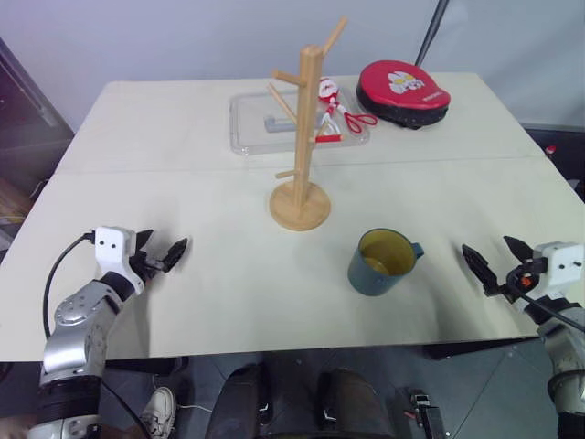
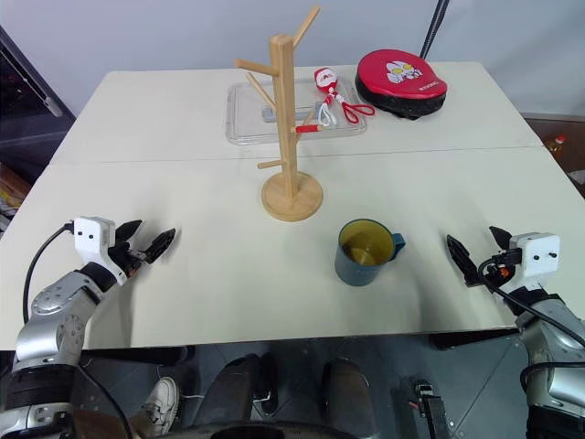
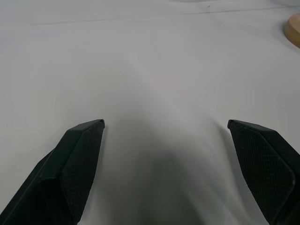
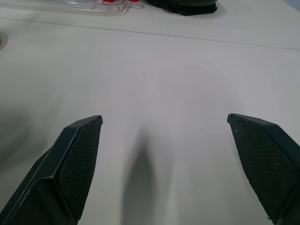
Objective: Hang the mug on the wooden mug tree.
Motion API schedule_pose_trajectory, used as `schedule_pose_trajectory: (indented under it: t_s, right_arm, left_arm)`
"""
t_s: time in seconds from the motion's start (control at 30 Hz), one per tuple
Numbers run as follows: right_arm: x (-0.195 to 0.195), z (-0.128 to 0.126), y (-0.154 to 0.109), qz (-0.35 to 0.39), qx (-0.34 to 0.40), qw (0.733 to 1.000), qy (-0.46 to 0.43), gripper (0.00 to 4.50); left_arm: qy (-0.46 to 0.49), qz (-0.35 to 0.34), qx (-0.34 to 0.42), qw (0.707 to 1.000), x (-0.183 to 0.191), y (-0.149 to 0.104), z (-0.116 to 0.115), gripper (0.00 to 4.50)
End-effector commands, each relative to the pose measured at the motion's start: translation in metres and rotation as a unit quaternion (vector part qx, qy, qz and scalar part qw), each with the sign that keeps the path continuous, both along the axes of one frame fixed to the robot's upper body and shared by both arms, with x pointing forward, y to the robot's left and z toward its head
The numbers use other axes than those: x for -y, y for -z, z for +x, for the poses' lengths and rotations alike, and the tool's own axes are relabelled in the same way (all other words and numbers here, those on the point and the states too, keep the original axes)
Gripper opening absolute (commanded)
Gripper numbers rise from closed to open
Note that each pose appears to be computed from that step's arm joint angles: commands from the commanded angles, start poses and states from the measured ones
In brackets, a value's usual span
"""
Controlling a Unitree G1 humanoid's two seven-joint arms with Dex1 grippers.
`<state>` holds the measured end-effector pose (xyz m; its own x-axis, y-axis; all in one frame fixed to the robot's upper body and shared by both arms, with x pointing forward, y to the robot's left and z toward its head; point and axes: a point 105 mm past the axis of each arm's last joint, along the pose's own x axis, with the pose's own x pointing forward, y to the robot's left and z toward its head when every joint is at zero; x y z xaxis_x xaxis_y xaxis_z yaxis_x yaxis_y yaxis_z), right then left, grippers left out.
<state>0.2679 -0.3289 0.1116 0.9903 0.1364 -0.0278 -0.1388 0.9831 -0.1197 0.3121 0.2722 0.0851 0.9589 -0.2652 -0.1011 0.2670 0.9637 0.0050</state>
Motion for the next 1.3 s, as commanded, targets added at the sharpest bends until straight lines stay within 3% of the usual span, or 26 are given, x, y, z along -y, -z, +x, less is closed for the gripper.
schedule_pose_trajectory:
  t_s: [0.03, 0.27, 0.47, 0.73, 0.87, 1.03, 1.3]
  right_arm:
    - [0.002, 0.001, -0.008, -0.012, 0.016, 1.0, -0.001, 4.43]
    - [0.0, -0.002, -0.009, -0.013, 0.02, 1.0, -0.004, 4.43]
    - [-0.008, -0.009, -0.011, -0.012, 0.022, 1.0, -0.011, 4.43]
    - [-0.053, -0.024, -0.022, -0.001, 0.018, 0.995, -0.095, 4.43]
    - [-0.083, -0.034, -0.009, -0.016, -0.015, 0.988, -0.156, 4.43]
    - [-0.092, -0.033, -0.007, -0.018, -0.01, 0.986, -0.163, 4.43]
    - [-0.106, -0.027, -0.007, -0.015, 0.005, 0.984, -0.175, 4.43]
  left_arm:
    - [-0.004, 0.006, 0.029, 1.0, -0.002, -0.013, 0.0, 4.5]
    - [0.029, -0.001, 0.036, 0.999, 0.013, -0.018, 0.001, 4.5]
    - [0.133, -0.004, 0.069, 0.989, 0.054, -0.035, -0.001, 4.5]
    - [0.354, 0.03, 0.055, 0.933, 0.113, -0.046, -0.029, 4.5]
    - [0.42, 0.048, 0.052, 0.905, 0.132, -0.05, -0.042, 4.5]
    - [0.451, 0.053, 0.052, 0.89, 0.144, -0.055, -0.047, 4.5]
    - [0.45, 0.058, 0.058, 0.889, 0.146, -0.059, -0.047, 4.5]
